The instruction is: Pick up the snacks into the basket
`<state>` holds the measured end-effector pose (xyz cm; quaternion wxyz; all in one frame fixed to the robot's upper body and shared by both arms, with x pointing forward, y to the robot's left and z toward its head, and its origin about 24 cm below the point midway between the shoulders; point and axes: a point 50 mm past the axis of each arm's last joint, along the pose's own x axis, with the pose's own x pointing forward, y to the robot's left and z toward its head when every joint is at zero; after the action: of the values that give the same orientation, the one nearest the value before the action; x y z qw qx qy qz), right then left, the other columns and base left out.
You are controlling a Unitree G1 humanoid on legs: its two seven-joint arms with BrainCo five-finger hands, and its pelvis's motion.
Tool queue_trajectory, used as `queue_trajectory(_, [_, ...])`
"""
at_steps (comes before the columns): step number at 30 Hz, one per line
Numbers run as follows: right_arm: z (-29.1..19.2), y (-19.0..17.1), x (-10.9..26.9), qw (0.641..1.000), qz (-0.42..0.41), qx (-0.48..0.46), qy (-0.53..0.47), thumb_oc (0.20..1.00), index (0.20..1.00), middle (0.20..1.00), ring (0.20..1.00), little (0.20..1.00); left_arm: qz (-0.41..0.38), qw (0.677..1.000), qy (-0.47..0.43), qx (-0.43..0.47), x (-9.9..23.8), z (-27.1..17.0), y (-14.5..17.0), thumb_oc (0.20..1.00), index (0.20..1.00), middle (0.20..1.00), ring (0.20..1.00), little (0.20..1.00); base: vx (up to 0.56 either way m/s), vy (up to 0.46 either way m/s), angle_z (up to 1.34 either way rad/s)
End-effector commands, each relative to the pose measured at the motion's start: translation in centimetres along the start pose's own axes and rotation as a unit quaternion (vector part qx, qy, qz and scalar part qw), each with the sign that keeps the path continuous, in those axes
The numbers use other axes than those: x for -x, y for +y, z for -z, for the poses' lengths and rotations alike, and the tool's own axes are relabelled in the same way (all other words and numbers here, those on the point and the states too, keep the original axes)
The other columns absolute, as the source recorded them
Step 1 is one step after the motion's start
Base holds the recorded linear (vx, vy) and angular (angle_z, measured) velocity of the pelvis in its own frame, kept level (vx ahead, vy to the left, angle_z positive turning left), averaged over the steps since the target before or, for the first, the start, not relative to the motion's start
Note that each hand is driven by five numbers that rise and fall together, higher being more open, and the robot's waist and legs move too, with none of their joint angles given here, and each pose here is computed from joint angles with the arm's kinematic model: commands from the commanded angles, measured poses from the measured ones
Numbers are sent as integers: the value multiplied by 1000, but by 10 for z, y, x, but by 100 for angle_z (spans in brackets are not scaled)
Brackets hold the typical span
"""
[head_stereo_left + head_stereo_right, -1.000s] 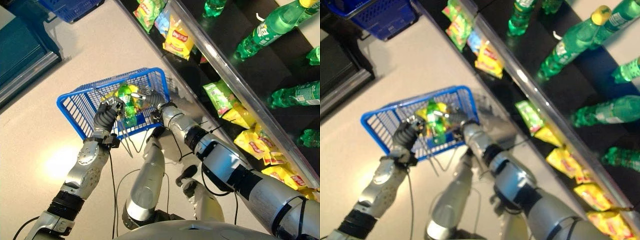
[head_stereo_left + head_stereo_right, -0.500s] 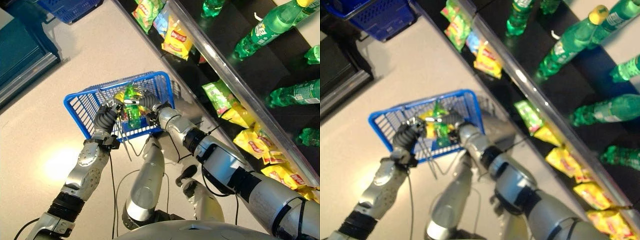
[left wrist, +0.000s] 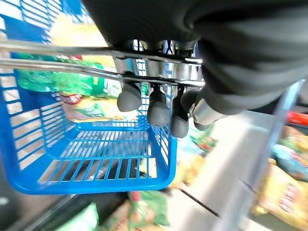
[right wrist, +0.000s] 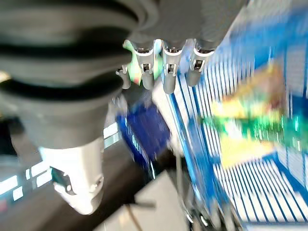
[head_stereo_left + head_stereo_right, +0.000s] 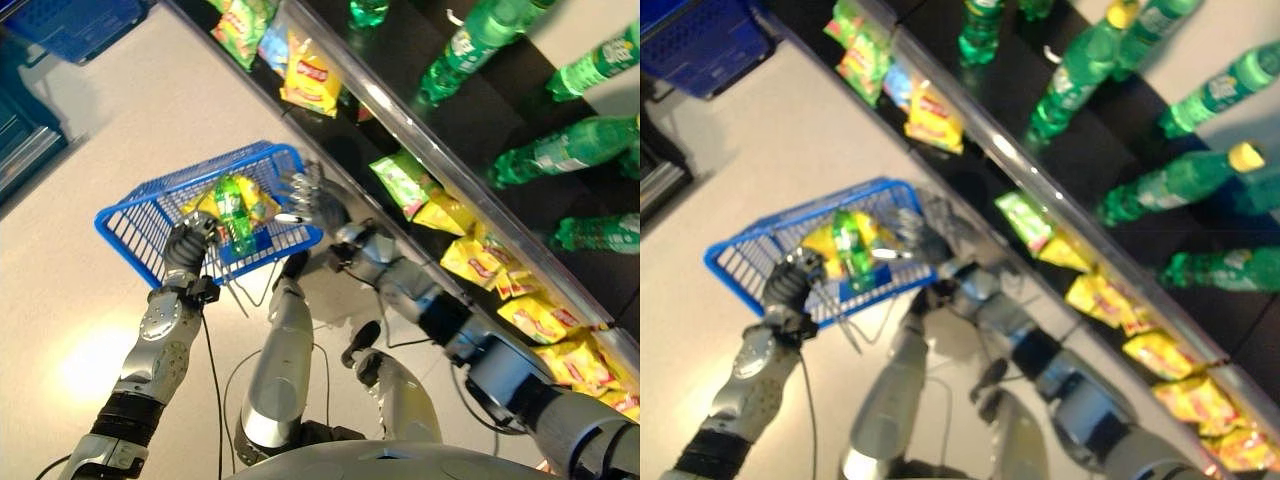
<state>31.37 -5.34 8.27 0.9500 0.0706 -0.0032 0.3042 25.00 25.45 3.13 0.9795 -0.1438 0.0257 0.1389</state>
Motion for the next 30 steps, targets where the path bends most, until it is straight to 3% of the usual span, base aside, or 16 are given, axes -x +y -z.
queue_trajectory(1, [-19,3,6,997,-39,-31,-67,1000,1000,1000,1000,1000,14,991,-133,-15,-6,-44,-4,200,200,200,200,200,41,0,-12])
queue_trajectory(8, [24,-35,58,997,51,-55,-13,1000,1000,1000,1000,1000,-102,993,-37,-37,-4,2,46,200,200,200,200,200,51,-5,-18])
queue_trajectory(11, [33,-39,67,995,66,-71,-4,1000,1000,1000,1000,1000,-117,992,-19,-44,-2,11,52,200,200,200,200,200,50,-28,-7])
queue_trajectory(16, [89,-51,114,980,150,-99,86,1000,1000,1000,1000,1000,-185,978,83,-57,23,59,82,200,200,200,200,200,66,-23,-8])
queue_trajectory(19, [119,-57,139,966,190,-69,160,1000,1000,1000,1000,1000,-211,963,155,-67,42,89,93,200,200,200,200,200,47,-15,-14])
queue_trajectory(24, [163,-58,187,929,246,-52,273,1000,1000,1000,1000,1000,-258,923,279,-62,90,137,107,200,200,200,200,200,32,-11,-20])
queue_trajectory(26, [185,-58,216,897,266,-15,354,1000,1000,1000,1000,1000,-281,895,342,-55,120,158,111,200,200,200,200,200,1,-29,-23])
queue_trajectory(30, [203,-56,248,858,282,-9,428,1000,1000,1000,1000,1000,-280,876,388,-67,140,170,112,200,200,200,200,200,2,-41,-15])
